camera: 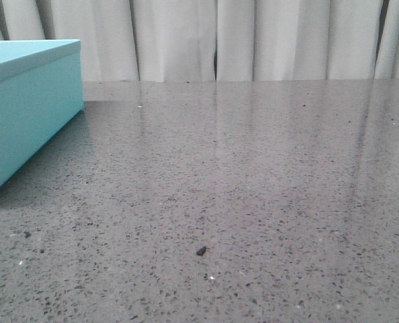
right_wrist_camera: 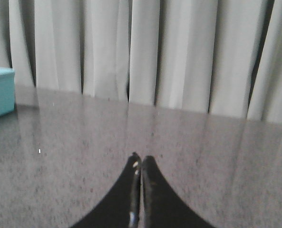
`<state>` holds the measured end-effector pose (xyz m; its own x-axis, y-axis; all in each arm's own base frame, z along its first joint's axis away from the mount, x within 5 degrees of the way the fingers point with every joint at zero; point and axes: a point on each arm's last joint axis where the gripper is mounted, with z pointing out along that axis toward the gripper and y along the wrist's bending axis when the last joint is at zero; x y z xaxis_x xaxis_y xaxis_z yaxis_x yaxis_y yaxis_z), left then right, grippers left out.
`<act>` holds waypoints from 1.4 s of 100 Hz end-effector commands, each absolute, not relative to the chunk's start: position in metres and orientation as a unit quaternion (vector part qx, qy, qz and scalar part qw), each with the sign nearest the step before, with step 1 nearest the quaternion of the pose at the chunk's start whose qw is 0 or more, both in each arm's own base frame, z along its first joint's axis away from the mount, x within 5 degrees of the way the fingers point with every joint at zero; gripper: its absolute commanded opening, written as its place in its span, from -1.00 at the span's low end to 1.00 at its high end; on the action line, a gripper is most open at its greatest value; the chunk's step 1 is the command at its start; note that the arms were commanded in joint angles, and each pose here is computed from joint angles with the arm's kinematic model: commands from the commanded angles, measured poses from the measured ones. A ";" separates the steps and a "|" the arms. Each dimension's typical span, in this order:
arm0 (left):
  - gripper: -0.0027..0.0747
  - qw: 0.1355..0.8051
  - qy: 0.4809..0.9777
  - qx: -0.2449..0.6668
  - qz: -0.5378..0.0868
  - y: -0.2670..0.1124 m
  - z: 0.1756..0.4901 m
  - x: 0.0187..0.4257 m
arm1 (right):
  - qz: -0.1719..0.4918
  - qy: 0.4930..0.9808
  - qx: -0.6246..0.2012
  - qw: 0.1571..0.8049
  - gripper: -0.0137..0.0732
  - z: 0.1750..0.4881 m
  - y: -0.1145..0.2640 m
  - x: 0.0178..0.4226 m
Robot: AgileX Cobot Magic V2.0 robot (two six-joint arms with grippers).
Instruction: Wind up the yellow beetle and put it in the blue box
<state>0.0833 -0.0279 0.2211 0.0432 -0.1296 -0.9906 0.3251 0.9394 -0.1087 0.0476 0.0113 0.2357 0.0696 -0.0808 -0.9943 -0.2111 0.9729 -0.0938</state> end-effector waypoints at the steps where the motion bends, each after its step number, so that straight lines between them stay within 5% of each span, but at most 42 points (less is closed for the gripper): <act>1: -0.98 0.709 0.680 0.011 -0.186 -0.023 0.214 0.084 | 0.029 0.687 -0.096 0.720 -0.80 0.237 0.009 0.047; 45: -0.98 0.713 0.692 0.011 -0.109 -0.013 0.206 0.081 | -0.015 0.748 -0.005 0.664 -0.80 0.184 0.000 0.056; 61: -0.98 0.729 0.676 0.006 -0.109 -0.011 0.209 0.072 | -0.013 0.747 -0.003 0.664 -0.80 0.185 0.000 0.056; 126: -0.98 0.661 0.745 -0.010 -0.085 -0.008 0.188 0.061 | -0.004 0.748 0.004 0.664 -0.80 0.184 0.001 0.056; 127: -0.98 0.661 0.745 -0.010 -0.085 -0.008 0.188 0.061 | 0.004 0.777 -0.002 0.629 -0.80 0.176 0.002 0.055; 140: -0.98 0.659 0.747 -0.009 -0.085 -0.008 0.187 0.061 | 0.007 0.787 -0.004 0.617 -0.80 0.173 0.003 0.054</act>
